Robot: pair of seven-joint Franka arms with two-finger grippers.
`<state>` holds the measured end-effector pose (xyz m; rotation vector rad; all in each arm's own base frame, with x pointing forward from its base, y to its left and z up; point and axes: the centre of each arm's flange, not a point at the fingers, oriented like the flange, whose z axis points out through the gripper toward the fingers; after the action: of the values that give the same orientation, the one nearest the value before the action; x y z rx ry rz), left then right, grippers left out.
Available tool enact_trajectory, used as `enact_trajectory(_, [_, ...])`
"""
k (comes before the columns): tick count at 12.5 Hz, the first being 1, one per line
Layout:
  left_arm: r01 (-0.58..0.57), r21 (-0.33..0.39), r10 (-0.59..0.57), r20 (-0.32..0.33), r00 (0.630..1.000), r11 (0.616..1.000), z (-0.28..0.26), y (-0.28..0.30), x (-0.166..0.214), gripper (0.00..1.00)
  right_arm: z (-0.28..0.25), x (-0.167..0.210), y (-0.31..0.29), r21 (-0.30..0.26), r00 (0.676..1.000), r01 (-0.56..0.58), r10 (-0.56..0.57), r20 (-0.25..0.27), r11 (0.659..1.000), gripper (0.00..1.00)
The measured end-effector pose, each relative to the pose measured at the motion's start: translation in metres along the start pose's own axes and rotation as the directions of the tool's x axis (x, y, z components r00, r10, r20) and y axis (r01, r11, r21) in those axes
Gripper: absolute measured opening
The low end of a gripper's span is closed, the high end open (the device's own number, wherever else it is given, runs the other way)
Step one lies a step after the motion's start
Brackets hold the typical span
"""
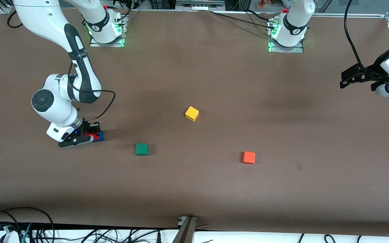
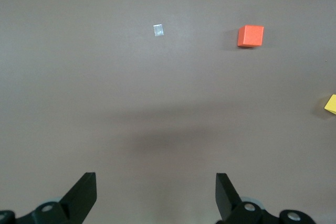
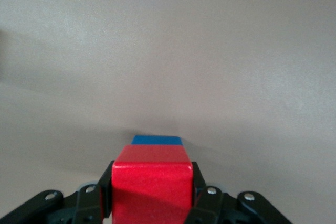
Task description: Pass red block to right arm, stack on blue
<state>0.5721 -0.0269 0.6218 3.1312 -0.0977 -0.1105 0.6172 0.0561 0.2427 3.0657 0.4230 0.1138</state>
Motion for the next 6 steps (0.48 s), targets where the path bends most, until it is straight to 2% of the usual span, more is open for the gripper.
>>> enact_trajectory(2, [-0.001, 0.0, 0.001, 0.0, 1.0, 1.0, 0.0, 0.001, 0.0, 1.0, -0.001, 0.0, 0.0, 0.0, 1.0, 0.0, 0.0, -0.002, 1.0, 0.56])
enact_trajectory(3, [-0.004, 0.0, 0.004, 0.0, 1.0, 1.0, 0.0, 0.002, 0.0, 1.0, -0.003, 0.001, 0.0, 0.0, 1.0, 0.0, 0.0, -0.007, 1.0, 0.6])
enact_trajectory(6, [-0.006, 0.0, 0.006, -0.001, 1.0, 1.0, -0.001, 0.003, 0.0, 1.0, -0.022, 0.01, 0.001, 0.001, 0.999, 0.001, -0.001, -0.039, 1.0, 0.92])
